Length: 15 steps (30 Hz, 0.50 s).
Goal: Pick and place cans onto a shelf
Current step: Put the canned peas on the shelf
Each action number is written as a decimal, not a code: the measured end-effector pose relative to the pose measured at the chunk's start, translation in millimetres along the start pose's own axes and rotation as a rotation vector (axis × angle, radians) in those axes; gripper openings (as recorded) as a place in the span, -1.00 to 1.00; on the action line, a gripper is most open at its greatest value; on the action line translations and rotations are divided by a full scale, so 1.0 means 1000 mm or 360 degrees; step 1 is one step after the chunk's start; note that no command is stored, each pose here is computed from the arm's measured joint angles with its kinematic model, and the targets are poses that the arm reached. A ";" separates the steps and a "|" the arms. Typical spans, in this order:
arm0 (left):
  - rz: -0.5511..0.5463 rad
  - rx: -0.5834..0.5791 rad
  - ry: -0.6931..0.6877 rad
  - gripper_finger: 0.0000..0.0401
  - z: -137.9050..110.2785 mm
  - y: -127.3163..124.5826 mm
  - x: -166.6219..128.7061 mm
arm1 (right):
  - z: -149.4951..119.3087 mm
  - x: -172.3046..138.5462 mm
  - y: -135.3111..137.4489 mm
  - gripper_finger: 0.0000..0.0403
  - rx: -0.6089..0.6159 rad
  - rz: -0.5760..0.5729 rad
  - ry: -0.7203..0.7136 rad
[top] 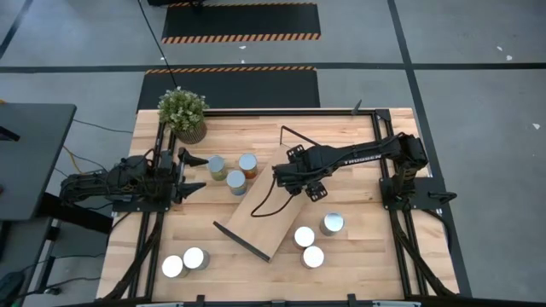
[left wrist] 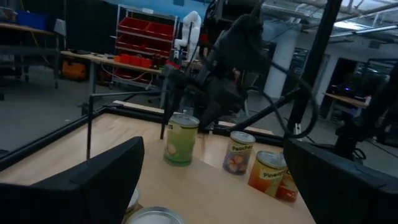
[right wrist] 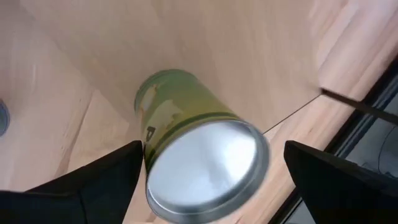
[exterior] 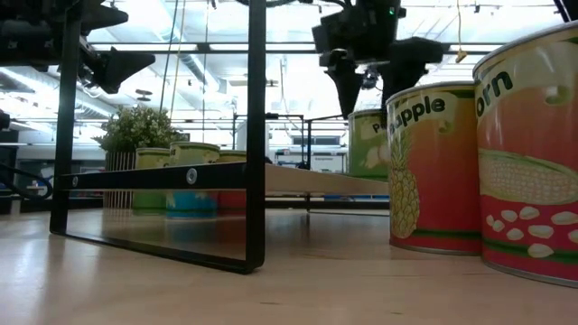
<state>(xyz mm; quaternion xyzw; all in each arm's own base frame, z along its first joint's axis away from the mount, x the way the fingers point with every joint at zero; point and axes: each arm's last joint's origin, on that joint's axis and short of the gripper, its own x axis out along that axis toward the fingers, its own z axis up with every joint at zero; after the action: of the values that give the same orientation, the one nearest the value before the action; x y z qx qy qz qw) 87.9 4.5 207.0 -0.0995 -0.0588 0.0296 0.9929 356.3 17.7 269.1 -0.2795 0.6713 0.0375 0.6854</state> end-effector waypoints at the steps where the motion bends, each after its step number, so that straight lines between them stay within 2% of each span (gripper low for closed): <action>1: 0.0004 -0.0013 -0.0001 0.95 0.000 0.000 0.000 | 0.000 -0.002 -0.001 0.98 0.0003 -0.0003 -0.0009; 6: 0.0015 -0.0084 -0.0001 0.95 0.000 0.000 0.000 | 0.005 -0.014 -0.004 0.97 0.0051 -0.0032 -0.0084; 9: 0.0067 -0.0106 -0.0015 0.95 0.000 0.001 0.000 | 0.012 -0.018 -0.006 0.97 0.0103 -0.0082 -0.0205; 13: 0.0109 -0.0098 -0.0024 0.95 0.000 0.002 0.000 | 0.024 -0.017 -0.011 0.97 0.0171 -0.0150 -0.0359; 15: 0.0112 -0.0082 -0.0024 0.95 0.000 0.002 0.000 | 0.025 -0.015 -0.011 0.97 0.0150 -0.0167 -0.0342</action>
<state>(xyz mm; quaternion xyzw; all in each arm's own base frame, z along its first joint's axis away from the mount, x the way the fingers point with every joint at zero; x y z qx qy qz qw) 87.7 6.6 206.9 -0.1268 -0.0636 0.0637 0.9878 382.0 23.8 285.5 -0.2760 0.5793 -0.0003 0.7669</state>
